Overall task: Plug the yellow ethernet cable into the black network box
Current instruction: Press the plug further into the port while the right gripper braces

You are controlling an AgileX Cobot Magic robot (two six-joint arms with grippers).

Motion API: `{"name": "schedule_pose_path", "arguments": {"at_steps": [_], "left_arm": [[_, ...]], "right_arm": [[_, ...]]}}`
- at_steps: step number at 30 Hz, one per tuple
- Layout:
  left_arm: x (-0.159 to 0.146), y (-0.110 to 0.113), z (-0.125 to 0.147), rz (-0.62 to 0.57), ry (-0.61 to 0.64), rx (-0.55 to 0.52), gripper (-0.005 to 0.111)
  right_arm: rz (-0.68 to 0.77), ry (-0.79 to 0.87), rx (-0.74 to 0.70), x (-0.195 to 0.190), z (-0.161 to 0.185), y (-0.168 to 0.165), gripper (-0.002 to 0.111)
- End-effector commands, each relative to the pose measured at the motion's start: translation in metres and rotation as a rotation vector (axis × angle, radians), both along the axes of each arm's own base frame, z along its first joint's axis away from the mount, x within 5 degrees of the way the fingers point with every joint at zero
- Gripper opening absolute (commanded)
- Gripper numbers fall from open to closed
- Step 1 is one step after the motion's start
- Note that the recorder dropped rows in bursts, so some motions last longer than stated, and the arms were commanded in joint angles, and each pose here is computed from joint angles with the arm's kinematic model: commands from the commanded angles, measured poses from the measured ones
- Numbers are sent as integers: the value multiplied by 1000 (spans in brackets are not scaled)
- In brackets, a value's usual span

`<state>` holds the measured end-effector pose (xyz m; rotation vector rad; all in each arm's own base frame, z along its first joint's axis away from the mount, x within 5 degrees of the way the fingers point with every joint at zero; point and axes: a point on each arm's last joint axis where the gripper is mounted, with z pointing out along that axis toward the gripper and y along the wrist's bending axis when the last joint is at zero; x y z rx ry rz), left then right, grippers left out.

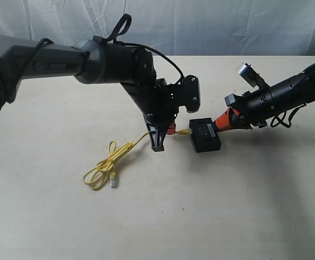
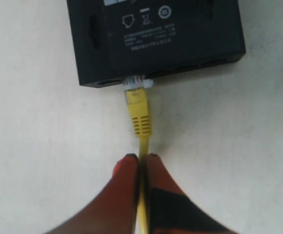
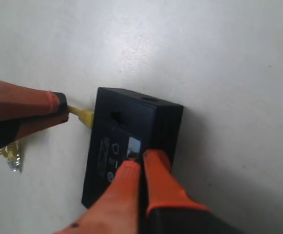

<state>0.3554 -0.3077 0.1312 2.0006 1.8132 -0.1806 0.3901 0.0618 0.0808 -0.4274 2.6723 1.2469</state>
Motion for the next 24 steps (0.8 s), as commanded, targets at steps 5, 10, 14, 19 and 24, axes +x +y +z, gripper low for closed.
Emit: {"name": "schedule_pose_path", "arguments": {"at_steps": [5, 10, 14, 19, 24], "left_arm": [[-1, -17, 12, 51, -2, -175, 0], [-1, -17, 12, 58, 2, -177, 0], [-2, -16, 11, 76, 19, -169, 0], [-5, -14, 17, 54, 29, -143, 0], [-5, -13, 21, 69, 28, -140, 0]], "right_arm": [[118, 23, -18, -12, -10, 25, 0], [134, 20, -27, -13, -10, 30, 0], [134, 26, -27, -13, -10, 29, 0], [124, 17, -45, -12, -4, 28, -1], [95, -20, -58, -9, 13, 27, -1]]}}
